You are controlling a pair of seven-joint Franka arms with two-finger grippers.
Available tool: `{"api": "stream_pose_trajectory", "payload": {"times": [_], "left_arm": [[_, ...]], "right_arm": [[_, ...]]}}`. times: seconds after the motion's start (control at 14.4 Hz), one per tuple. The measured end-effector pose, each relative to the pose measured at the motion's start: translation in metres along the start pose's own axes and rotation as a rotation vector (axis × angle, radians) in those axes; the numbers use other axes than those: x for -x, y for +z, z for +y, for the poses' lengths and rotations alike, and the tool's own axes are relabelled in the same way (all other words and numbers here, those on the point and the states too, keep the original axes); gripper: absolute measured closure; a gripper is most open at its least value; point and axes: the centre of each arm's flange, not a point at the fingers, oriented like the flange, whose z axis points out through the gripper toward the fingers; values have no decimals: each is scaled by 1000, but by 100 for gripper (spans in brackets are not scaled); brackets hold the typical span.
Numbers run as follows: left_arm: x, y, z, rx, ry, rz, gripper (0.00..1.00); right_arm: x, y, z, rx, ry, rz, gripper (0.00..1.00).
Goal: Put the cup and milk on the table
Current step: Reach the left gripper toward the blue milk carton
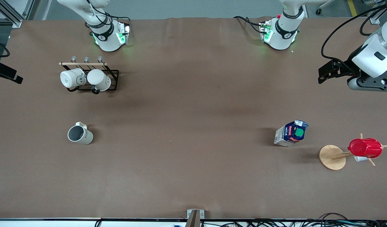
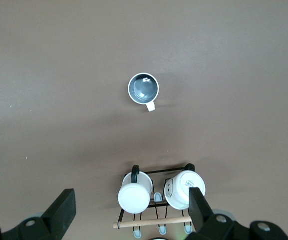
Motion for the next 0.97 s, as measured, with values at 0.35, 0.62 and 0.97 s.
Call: {"api": "stream_pose_trajectory", "payload": {"times": [0.35, 0.62, 0.97], "left_arm": [[-1, 0, -8, -25, -8, 5, 0], [-28, 28, -21, -14, -17, 34, 0], [-70, 140, -24, 6, 16, 31, 0]], "right_arm": [[2, 1, -3, 1, -6, -14, 0], [2, 1, -3, 1, -6, -14, 0], [2, 2, -3, 1, -5, -17, 0]]}}
